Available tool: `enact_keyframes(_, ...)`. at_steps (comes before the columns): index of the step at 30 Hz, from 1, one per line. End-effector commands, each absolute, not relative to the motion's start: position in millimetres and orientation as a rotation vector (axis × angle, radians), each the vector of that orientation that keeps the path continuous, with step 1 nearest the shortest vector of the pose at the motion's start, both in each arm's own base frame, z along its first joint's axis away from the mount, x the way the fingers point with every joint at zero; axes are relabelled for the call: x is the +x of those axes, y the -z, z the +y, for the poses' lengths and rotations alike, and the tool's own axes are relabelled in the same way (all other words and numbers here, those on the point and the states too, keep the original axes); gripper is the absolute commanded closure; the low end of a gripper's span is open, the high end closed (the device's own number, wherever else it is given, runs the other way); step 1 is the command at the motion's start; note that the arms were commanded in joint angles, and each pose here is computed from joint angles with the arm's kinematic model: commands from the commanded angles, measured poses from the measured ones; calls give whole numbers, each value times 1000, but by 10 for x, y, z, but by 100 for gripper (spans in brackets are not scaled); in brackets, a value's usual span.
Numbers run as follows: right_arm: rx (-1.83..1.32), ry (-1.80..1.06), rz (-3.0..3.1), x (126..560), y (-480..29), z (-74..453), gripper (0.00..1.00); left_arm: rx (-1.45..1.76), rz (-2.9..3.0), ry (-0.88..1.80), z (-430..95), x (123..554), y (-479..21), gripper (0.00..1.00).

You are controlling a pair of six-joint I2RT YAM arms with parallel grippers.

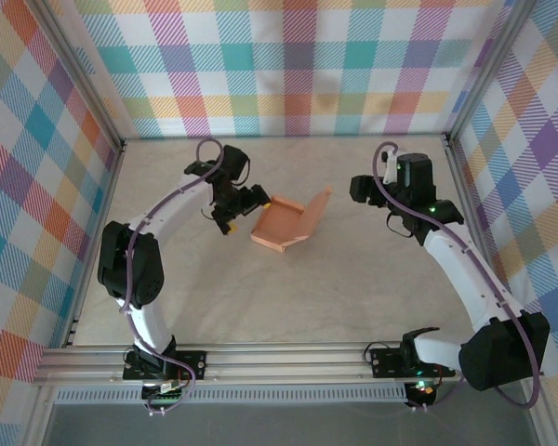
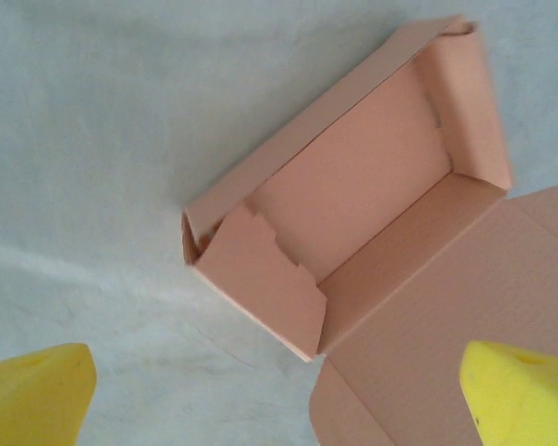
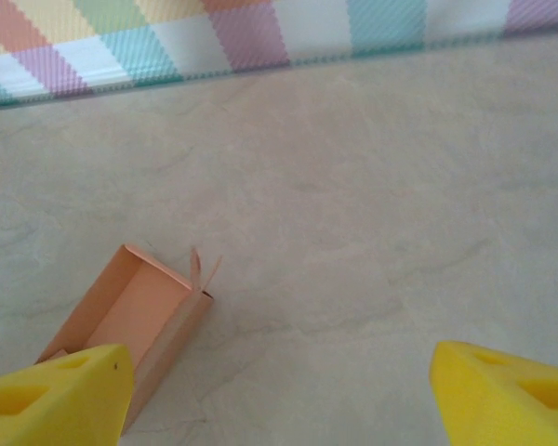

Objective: Fold the paper box

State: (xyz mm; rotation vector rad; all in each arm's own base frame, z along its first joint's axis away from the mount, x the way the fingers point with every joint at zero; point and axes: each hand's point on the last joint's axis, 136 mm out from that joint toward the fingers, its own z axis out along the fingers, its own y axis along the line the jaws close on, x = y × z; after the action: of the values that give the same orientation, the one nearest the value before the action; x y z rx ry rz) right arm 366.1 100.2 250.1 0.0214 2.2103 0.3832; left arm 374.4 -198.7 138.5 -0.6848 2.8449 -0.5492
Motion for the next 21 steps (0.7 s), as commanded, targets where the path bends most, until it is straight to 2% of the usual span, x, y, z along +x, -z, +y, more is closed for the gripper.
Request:
enact_keyframes(1, 322, -441, 2317, 3576, -2179, 770, 18, -390, 2873, 430, -1731, 4027, -1362, 0)
enact_keyframes(4, 440, -564, 2395, 3560, -1851, 813, 19, -460, 2891, 469, -1619, 4205, -1210, 9)
enact_keyframes(9, 565, -835, 2450, 3629, -1402, 1122, 21, -565, 2929, 539, -1622, 4336, -858, 40)
enact_keyframes(13, 546, -1139, 2452, 3762, -1233, 1522, 22, -656, 2981, 600, -1706, 4250, -617, 55)
enact_keyframes(21, 520, -1279, 2517, 4085, -1043, 1923, 22, -746, 3025, 686, -1941, 3784, -370, 59)
